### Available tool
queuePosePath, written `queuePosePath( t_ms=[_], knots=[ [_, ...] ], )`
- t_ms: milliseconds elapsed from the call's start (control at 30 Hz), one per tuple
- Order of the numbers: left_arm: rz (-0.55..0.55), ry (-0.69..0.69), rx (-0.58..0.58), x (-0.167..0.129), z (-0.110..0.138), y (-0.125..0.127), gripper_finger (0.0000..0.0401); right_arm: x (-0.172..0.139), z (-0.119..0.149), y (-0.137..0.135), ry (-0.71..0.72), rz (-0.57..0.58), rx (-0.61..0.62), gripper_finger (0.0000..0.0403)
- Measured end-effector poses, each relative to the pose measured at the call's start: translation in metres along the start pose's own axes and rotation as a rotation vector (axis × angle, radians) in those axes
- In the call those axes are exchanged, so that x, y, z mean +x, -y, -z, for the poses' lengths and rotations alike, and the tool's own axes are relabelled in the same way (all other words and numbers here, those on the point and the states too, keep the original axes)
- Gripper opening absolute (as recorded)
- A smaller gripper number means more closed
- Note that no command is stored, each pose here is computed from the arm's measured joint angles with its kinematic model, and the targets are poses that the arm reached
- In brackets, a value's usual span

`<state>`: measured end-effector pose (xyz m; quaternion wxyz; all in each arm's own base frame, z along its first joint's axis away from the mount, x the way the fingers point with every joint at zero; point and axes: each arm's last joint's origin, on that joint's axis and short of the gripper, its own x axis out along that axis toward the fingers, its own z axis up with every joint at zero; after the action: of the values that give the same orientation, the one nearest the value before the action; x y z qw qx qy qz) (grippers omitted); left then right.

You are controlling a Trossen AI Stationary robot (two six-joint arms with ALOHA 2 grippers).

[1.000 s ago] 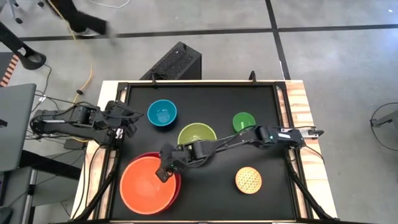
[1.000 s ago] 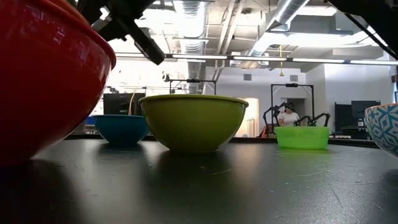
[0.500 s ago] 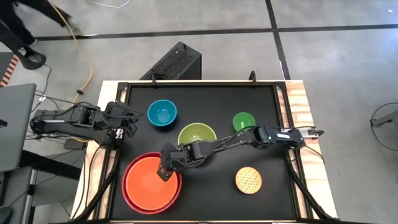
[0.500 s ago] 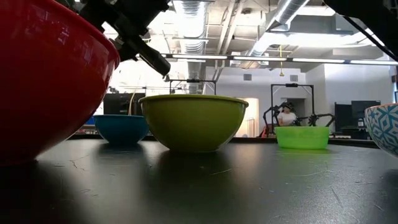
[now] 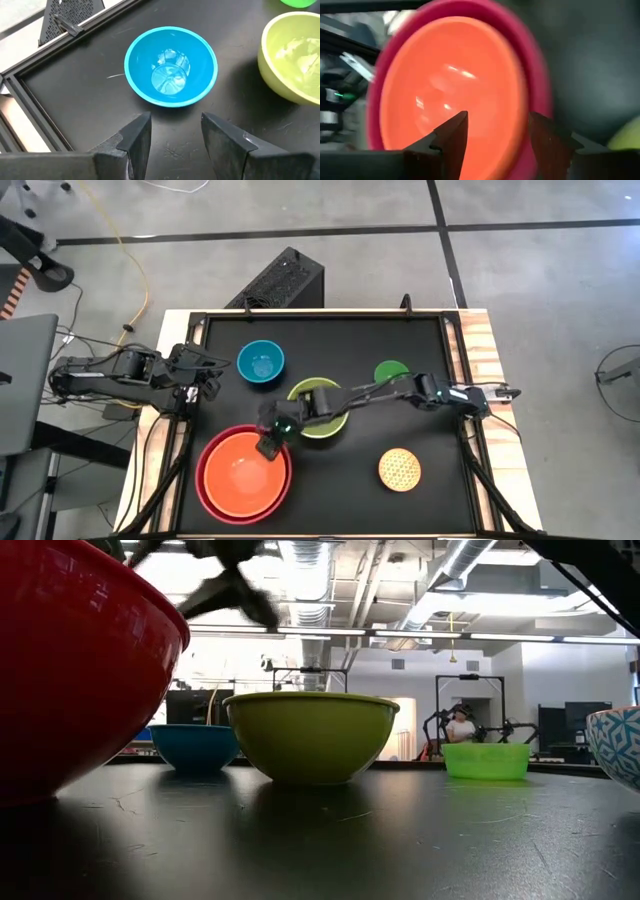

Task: Nest bowls inside each other
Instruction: Stack the light green bowl on top of the orange bowl

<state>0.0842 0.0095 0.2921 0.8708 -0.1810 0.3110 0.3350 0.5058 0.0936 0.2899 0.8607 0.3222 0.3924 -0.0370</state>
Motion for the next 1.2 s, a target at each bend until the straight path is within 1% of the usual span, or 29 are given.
queuePosePath(
  t_ms=[67,200,300,367,433,500,667,833,1033,1200],
  knots=[
    [-0.001,0.001,0.001,0.000,0.000,0.000,0.0162,-0.017,-0.007,0.001,0.017,0.017,-0.035,0.0225],
    [-0.002,0.002,0.003,0.000,0.000,0.000,0.0162,-0.056,-0.013,0.013,-0.006,0.155,-0.099,0.0220],
    [-0.002,0.001,0.003,0.000,0.000,0.000,0.0162,-0.080,-0.017,0.034,-0.062,0.314,-0.107,0.0216],
    [-0.003,0.001,0.003,0.000,0.000,0.000,0.0162,-0.090,-0.021,0.050,-0.106,0.408,-0.105,0.0214],
    [-0.004,0.002,0.003,0.000,0.000,0.000,0.0162,-0.091,-0.022,0.068,-0.175,0.497,-0.098,0.0214],
    [-0.007,0.005,0.002,0.000,0.000,0.000,0.0162,-0.092,-0.023,0.082,-0.228,0.563,-0.087,0.0214],
    [-0.007,0.004,0.001,0.000,0.000,0.000,0.0162,-0.074,-0.023,0.118,-0.320,0.634,-0.078,0.0216],
    [-0.007,0.004,-0.012,0.000,0.000,0.000,0.0162,-0.061,-0.015,0.148,-0.397,0.685,-0.062,0.0235],
    [-0.007,0.004,-0.014,0.000,0.000,0.000,0.0162,-0.040,-0.004,0.170,-0.424,0.688,-0.076,0.0241],
    [-0.007,0.004,-0.015,0.000,0.000,0.000,0.0162,-0.024,0.004,0.190,-0.444,0.610,-0.028,0.0231]
  ],
)
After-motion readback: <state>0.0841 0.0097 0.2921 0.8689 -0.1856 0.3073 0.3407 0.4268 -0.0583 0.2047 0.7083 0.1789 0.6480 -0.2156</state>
